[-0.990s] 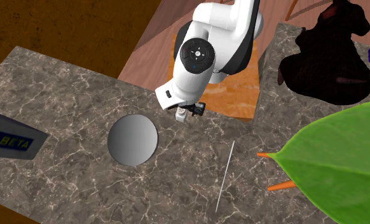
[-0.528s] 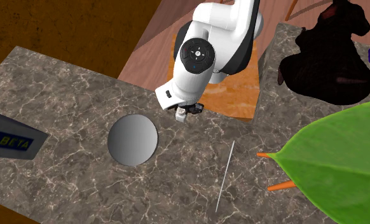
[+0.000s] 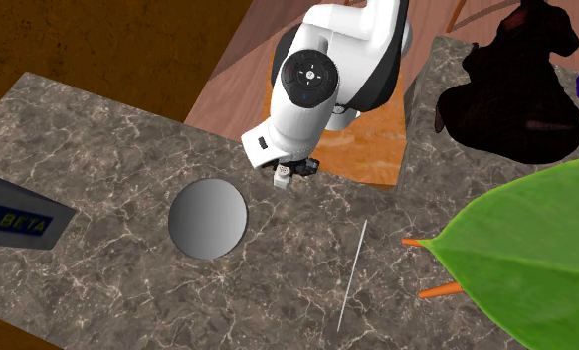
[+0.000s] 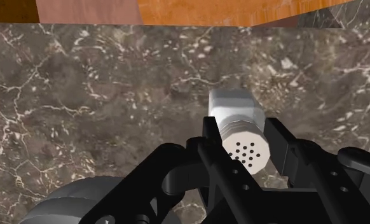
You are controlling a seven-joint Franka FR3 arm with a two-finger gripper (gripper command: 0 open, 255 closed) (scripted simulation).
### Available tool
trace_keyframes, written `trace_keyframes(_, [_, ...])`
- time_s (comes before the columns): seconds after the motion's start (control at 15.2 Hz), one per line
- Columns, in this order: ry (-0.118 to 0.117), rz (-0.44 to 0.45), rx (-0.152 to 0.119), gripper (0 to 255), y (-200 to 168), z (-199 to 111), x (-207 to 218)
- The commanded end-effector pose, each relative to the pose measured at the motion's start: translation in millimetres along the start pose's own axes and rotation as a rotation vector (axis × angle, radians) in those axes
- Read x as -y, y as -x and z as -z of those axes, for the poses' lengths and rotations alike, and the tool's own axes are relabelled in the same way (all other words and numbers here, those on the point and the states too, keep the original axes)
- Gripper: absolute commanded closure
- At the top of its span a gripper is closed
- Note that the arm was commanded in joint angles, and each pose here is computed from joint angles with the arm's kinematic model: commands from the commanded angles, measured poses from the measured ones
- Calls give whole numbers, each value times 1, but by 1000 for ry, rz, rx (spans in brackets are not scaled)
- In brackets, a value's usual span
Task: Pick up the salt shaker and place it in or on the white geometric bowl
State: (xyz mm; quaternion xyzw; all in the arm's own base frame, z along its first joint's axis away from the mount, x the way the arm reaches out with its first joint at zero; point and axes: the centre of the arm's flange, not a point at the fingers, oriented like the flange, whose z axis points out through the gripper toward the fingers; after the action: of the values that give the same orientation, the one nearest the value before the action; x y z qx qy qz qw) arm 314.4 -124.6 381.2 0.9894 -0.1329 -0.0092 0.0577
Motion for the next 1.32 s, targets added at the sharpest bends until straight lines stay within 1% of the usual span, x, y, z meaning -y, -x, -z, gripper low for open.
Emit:
trace_keyframes(0.0, [0,0,0,255,1,10,-1])
trace_keyframes(1.25, [0,0,0,255,1,109,-13])
